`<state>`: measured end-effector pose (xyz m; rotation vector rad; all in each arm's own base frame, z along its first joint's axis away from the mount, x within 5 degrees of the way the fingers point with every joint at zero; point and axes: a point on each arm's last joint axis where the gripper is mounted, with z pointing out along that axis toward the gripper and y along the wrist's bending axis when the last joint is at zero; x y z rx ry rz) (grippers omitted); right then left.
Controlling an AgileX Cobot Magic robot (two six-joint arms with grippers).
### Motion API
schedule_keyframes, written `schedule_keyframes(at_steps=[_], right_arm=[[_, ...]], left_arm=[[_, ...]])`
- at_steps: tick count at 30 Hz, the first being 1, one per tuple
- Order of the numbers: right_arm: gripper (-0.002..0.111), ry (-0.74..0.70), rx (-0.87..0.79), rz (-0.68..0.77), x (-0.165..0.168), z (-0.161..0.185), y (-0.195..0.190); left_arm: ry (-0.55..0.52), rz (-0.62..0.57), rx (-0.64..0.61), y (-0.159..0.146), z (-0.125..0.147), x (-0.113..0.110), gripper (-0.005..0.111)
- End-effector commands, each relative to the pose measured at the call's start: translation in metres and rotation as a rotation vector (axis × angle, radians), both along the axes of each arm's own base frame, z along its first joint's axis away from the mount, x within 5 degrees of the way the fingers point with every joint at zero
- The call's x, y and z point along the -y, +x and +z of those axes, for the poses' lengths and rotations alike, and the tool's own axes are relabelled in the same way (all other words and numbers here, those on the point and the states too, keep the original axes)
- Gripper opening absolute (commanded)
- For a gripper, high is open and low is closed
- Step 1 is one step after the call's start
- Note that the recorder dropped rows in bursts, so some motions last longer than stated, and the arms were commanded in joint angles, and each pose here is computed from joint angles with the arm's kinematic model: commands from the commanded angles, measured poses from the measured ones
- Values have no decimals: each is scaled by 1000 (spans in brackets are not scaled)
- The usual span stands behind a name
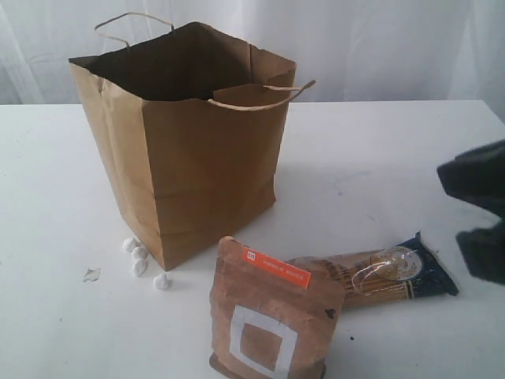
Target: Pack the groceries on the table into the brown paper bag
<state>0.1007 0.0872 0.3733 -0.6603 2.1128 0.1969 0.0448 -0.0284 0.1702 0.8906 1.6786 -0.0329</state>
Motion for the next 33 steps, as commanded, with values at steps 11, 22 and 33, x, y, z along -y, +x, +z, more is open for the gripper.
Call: schedule_keyframes(at_steps=[11,22,33], right_arm=[[14,289,-81,190,7,-111,-35],[14,554,-6,-165,34,-145,-19],[14,332,374,-365,73,-153,-25]], left_arm=[[-8,-3,-5,0,-1,0,0],[-8,-3,-5,0,-1,0,0],[-8,-3,-5,0,-1,0,0]])
